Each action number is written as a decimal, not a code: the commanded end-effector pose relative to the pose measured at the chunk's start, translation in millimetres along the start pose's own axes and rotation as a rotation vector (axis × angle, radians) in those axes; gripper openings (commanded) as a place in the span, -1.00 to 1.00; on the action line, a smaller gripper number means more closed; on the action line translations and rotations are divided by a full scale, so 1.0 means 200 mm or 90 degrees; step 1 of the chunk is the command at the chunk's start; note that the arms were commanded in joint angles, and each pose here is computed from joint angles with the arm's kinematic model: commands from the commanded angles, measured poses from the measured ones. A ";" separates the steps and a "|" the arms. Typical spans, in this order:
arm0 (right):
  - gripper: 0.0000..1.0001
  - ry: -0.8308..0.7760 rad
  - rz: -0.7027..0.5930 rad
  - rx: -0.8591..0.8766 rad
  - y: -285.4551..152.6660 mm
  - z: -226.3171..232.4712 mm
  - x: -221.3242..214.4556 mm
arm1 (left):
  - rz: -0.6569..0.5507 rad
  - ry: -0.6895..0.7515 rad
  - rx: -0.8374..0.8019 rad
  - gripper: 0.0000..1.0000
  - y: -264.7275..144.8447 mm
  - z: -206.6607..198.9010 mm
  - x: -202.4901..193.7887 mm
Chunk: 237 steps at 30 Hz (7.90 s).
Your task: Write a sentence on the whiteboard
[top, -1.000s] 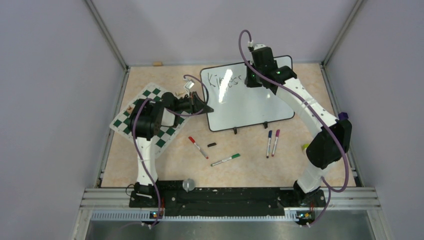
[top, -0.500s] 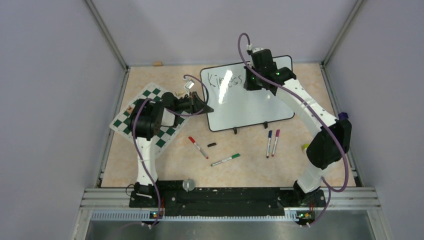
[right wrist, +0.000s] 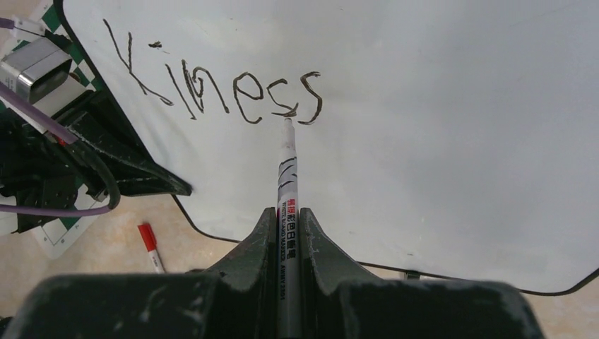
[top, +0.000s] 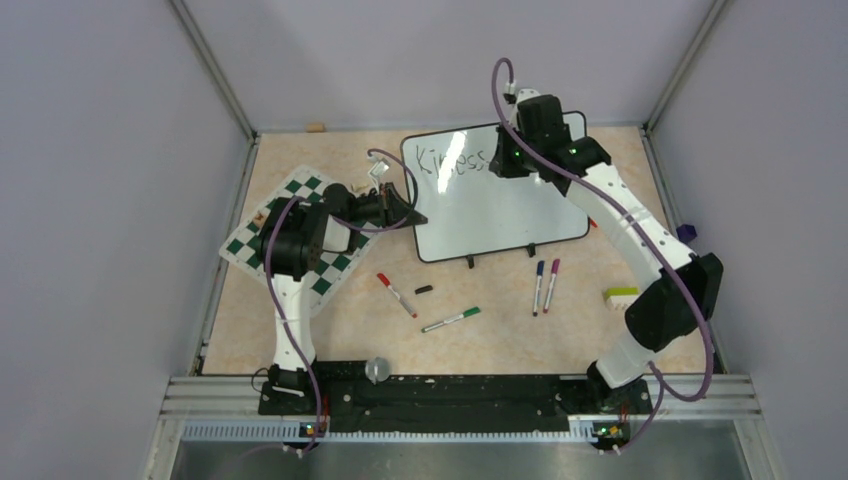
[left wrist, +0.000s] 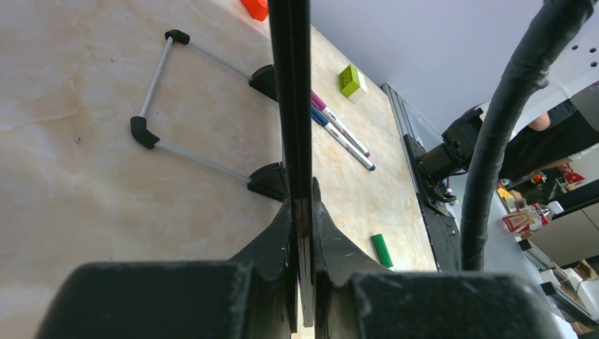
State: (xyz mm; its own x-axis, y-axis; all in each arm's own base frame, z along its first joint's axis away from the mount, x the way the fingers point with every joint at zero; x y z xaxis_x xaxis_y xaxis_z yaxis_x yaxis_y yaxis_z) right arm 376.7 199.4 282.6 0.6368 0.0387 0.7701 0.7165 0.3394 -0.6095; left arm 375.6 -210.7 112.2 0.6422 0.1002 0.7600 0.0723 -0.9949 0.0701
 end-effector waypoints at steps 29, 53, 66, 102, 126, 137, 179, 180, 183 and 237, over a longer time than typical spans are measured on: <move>-1.00 0.004 -0.120 -0.110 -0.23 -0.19 0.12 | 0.005 0.149 -0.040 -1.00 0.02 -0.06 0.06; -1.00 0.011 -0.124 -0.076 -0.23 -0.18 0.14 | -0.001 0.158 -0.034 -1.00 0.02 -0.06 0.05; -1.00 0.017 -0.123 -0.062 -0.19 -0.16 0.19 | 0.002 0.159 -0.037 -1.00 0.02 -0.06 0.04; -1.00 0.051 -0.083 -0.102 0.00 -0.25 0.24 | 0.012 0.162 -0.042 -1.00 0.01 -0.07 0.04; -1.00 0.055 -0.073 -0.093 0.01 -0.24 0.22 | 0.009 0.159 -0.039 -1.00 0.01 -0.07 0.04; -1.00 0.048 -0.105 -0.075 -0.12 -0.23 0.24 | 0.003 0.157 -0.035 -1.00 0.01 -0.06 0.04; -1.00 0.056 -0.059 -0.074 0.00 -0.25 0.15 | 0.002 0.161 -0.034 -1.00 0.01 -0.06 0.04; -1.00 0.055 -0.057 -0.074 -0.01 -0.25 0.14 | 0.002 0.161 -0.034 -1.00 0.01 -0.06 0.04; -1.00 0.057 -0.044 -0.076 -0.01 -0.26 0.09 | 0.001 0.161 -0.033 -1.00 0.01 -0.06 0.04; -1.00 0.121 -0.088 -0.071 -0.03 -0.34 0.21 | 0.003 0.161 -0.033 -1.00 -0.01 -0.06 0.04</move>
State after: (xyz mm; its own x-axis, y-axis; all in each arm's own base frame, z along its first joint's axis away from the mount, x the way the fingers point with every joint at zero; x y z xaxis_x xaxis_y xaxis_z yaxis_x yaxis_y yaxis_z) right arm 405.8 136.2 294.4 0.6040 -0.1534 0.7821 0.7914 0.2315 -0.5658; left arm 375.6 -209.8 110.0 0.6398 0.1074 0.7610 0.0837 -0.9940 0.0700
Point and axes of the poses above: each gripper's point midway between its finger pads, its own y axis out along the fingers, its own z axis along the line the jaws close on, x = y × z, the point moved 4 cm from there along -y, back along the fingers, and after that the axes turned 1 degree about -y, right-handed, at the moved point
